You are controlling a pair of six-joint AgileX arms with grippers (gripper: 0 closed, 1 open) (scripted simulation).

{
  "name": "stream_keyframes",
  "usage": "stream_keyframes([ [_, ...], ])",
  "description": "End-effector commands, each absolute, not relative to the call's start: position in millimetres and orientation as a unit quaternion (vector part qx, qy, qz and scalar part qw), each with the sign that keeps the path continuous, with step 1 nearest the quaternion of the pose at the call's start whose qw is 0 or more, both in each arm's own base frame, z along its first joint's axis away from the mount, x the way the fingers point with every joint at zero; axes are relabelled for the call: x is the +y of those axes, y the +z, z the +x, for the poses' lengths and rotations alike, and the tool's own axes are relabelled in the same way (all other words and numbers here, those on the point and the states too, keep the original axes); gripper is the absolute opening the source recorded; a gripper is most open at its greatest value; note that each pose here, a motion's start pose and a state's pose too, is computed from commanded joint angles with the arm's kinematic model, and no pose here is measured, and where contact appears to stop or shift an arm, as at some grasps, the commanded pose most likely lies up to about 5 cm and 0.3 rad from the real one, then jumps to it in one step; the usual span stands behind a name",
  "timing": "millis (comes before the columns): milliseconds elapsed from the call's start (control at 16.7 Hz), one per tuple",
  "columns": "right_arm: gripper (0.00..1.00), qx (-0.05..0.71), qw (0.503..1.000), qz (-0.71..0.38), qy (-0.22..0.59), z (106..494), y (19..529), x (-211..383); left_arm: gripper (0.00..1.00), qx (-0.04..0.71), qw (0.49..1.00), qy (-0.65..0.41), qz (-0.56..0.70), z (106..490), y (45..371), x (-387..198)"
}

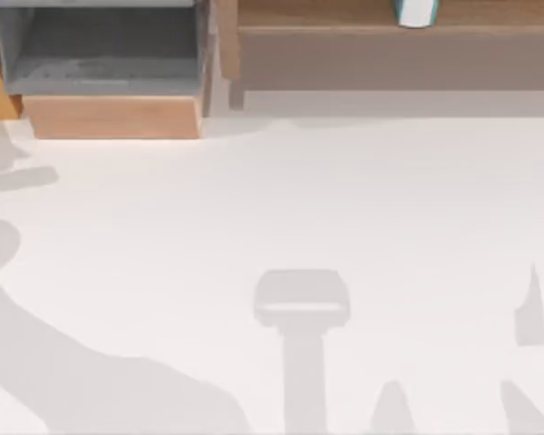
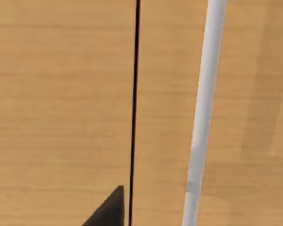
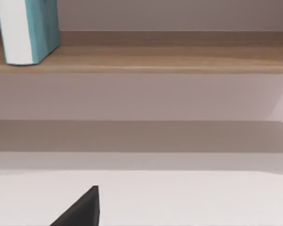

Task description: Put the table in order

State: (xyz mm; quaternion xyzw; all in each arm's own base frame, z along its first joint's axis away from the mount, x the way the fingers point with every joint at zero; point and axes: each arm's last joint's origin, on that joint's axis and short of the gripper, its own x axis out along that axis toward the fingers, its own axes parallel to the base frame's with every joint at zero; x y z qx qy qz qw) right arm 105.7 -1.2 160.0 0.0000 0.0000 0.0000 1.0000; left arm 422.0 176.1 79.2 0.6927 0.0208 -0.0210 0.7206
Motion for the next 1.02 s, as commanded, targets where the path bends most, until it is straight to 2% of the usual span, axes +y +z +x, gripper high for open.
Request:
stream_keyframes([
  [300,1.0,0.0,1.0,0.0,0.0,106,160,-1,1.0,0.021,0.722,-0.024,0.691,396,77,175],
  [660,1.0,0.0,1.0,0.0,0.0,106,160,-1,1.0,0.02,0.726,-0.032,0.686,396,76,169],
  [840,1.0,0.0,1.0,0.0,0.0,106,160,-1,1.0,0.012,0.755,-0.073,0.651,398,80,129],
  [1020,1.0,0.0,1.0,0.0,0.0,106,160,-1,1.0,0.009,0.797,-0.147,0.586,400,82,56],
])
